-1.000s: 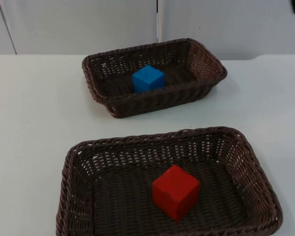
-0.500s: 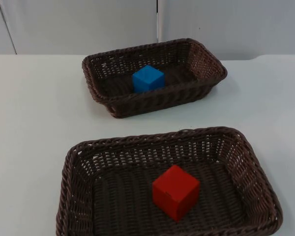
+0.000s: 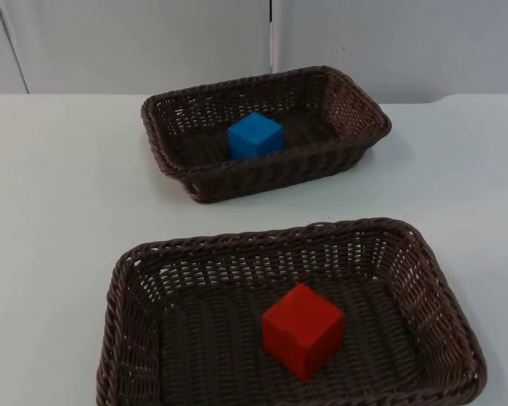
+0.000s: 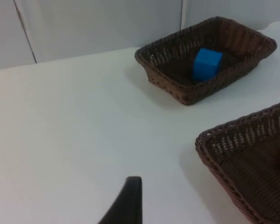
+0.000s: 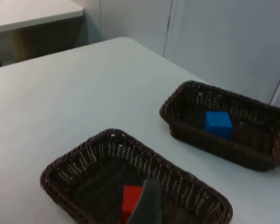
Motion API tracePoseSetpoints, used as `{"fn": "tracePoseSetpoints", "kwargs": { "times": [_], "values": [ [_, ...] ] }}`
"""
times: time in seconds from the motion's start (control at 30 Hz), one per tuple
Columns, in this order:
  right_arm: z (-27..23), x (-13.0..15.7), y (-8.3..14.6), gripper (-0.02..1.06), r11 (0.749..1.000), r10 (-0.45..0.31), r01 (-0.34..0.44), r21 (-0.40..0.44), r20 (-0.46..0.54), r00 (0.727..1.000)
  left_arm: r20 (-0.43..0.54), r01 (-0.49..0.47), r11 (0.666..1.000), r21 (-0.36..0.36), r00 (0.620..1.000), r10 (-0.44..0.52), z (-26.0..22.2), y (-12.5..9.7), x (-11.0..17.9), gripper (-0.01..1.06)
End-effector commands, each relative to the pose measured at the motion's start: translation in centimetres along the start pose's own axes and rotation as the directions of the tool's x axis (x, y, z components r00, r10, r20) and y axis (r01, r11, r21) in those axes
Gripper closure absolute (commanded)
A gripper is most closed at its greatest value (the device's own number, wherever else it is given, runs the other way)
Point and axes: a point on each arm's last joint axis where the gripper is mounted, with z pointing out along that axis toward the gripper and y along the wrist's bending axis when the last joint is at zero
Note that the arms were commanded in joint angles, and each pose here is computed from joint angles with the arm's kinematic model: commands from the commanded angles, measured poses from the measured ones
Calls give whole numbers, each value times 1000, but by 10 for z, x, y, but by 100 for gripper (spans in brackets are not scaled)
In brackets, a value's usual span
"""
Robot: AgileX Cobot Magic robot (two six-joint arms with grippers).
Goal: Pick up one cube with the left hand and place it into the upper basket. Pick up one cube with the right hand and place it into the lower basket.
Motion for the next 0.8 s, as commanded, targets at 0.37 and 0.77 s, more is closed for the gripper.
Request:
{"fn": "tracePoseSetpoints", "kwargs": {
  "times": [0.37,0.77],
  "values": [
    [-37,22,1,33,1000,26,-25,10,-36,999,-50,9,1000,20,999,-8,6,-2,8,13],
    [-68,54,9,33,996,86,-87,-22,-42,995,-81,12,1000,22,997,-10,9,-2,13,13]
  ]
}}
